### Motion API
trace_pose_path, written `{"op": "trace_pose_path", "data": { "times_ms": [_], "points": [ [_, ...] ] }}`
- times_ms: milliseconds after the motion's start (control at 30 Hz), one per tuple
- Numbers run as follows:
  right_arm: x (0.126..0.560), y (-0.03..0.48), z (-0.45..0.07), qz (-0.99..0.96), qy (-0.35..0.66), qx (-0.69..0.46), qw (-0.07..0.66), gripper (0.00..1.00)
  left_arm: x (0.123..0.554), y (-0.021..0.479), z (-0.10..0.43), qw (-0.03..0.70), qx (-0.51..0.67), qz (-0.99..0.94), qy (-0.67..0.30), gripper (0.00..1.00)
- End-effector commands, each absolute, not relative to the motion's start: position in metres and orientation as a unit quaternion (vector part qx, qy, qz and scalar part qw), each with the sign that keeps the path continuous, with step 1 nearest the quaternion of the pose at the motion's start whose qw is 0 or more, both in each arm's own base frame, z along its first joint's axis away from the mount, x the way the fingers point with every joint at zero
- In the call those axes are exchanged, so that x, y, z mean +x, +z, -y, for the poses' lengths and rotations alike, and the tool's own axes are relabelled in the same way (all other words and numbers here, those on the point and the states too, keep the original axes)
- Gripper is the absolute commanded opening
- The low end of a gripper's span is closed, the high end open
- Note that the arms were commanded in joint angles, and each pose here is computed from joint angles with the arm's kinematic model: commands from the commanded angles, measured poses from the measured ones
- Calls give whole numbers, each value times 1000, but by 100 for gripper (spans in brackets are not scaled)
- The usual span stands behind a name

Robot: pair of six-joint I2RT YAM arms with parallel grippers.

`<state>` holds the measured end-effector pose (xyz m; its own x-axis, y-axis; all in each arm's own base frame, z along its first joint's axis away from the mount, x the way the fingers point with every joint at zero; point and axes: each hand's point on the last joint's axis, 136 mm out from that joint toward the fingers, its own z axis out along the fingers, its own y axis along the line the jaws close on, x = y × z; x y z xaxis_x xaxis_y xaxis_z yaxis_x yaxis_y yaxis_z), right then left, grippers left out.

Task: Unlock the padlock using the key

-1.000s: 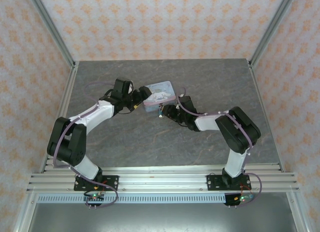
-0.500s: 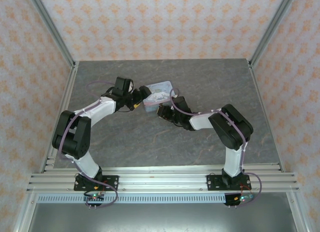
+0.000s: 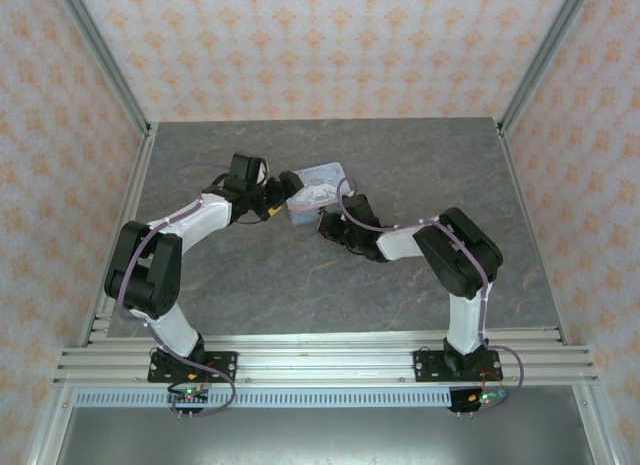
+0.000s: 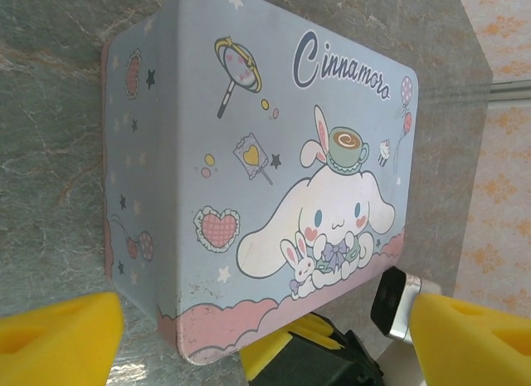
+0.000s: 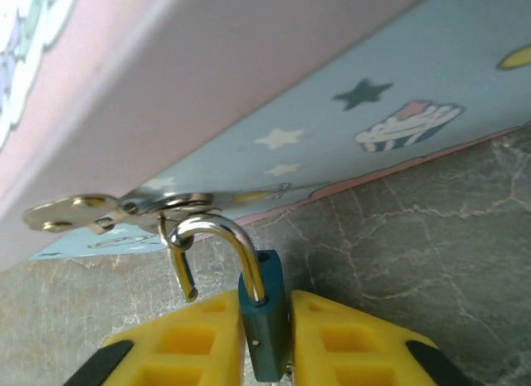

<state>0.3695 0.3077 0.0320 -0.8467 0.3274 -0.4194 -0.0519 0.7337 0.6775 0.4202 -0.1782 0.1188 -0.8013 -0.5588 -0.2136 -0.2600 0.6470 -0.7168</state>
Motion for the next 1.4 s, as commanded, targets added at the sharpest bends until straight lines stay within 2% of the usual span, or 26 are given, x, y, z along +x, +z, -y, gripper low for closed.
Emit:
{"op": "trace_pose_path", "data": {
  "times_ms": [0,167,400,633,967,1367],
  "points": [
    [373,24,-305,-895,342,89,274,15,432,129,176,229,-230,-875,-358,89],
    [372,23,-299,-890,349,109,274,0,429,131,168,238,-224,-885,-332,89],
    [367,19,-285,-880,363,140,271,0,419,125,148,255,-195,-918,-233,89],
    [363,14,-276,-874,378,159,261,0,412,116,154,271,-150,-938,-156,89],
    [357,10,-266,-874,384,166,246,0,413,101,171,275,-113,-949,-107,89],
    [349,9,-258,-896,376,130,196,0,403,61,169,232,-91,-967,-47,87]
  ]
}}
